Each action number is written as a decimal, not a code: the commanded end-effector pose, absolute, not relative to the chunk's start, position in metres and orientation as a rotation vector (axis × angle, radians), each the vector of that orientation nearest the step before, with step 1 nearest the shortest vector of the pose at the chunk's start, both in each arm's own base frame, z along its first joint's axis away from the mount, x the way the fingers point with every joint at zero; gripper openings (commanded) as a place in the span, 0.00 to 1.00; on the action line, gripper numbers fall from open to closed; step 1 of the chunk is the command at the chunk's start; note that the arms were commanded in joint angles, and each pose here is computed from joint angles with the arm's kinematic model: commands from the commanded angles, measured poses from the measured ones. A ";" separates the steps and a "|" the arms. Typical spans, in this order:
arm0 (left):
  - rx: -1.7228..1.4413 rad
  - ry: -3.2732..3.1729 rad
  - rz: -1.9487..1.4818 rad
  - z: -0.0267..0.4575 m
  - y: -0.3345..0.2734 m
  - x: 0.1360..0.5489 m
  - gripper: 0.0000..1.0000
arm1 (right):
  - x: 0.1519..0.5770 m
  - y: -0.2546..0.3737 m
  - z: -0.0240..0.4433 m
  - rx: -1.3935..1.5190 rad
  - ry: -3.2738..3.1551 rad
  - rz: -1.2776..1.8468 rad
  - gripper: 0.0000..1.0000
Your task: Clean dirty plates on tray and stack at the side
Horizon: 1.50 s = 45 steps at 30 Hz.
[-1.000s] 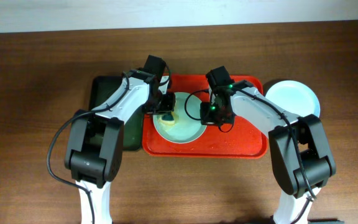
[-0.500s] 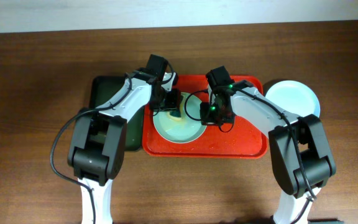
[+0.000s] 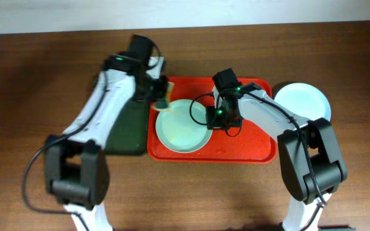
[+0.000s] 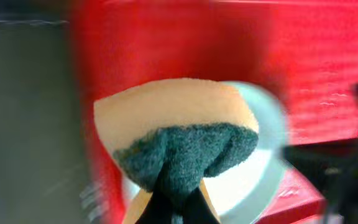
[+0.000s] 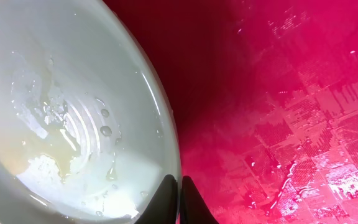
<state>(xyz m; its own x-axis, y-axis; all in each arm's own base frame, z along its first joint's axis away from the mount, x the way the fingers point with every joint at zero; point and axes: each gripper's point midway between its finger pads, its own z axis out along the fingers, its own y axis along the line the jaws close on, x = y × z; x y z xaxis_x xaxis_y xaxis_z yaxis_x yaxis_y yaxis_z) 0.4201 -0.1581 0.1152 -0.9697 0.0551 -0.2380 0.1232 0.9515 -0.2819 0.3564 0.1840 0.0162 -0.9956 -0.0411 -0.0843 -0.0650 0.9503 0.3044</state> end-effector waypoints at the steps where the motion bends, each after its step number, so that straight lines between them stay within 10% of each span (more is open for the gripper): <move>1: 0.002 2.896 0.029 0.125 -0.074 0.418 0.00 | 0.355 0.190 0.017 -0.123 3.022 0.490 0.04; 25: -0.048 3.035 0.177 0.030 -0.020 0.383 0.00 | 0.353 0.189 0.016 -0.121 3.032 0.486 0.04; 37: -0.022 2.709 -0.076 0.165 -0.063 0.403 0.00 | 0.354 0.189 0.016 -0.121 3.031 0.486 0.04; 45: 0.125 2.622 -0.220 0.142 -0.165 0.414 0.00 | 0.355 0.189 0.017 -0.114 3.026 0.489 0.04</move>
<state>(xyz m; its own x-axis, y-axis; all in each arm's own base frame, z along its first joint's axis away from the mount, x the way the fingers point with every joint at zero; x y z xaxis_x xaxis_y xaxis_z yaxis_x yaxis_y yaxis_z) 0.4130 -0.1344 0.1659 -0.8584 0.0640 -0.5089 0.1226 0.9890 -0.0824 0.3562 0.1844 0.0163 -0.9957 -0.0417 -0.0833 -0.0654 0.9496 0.3067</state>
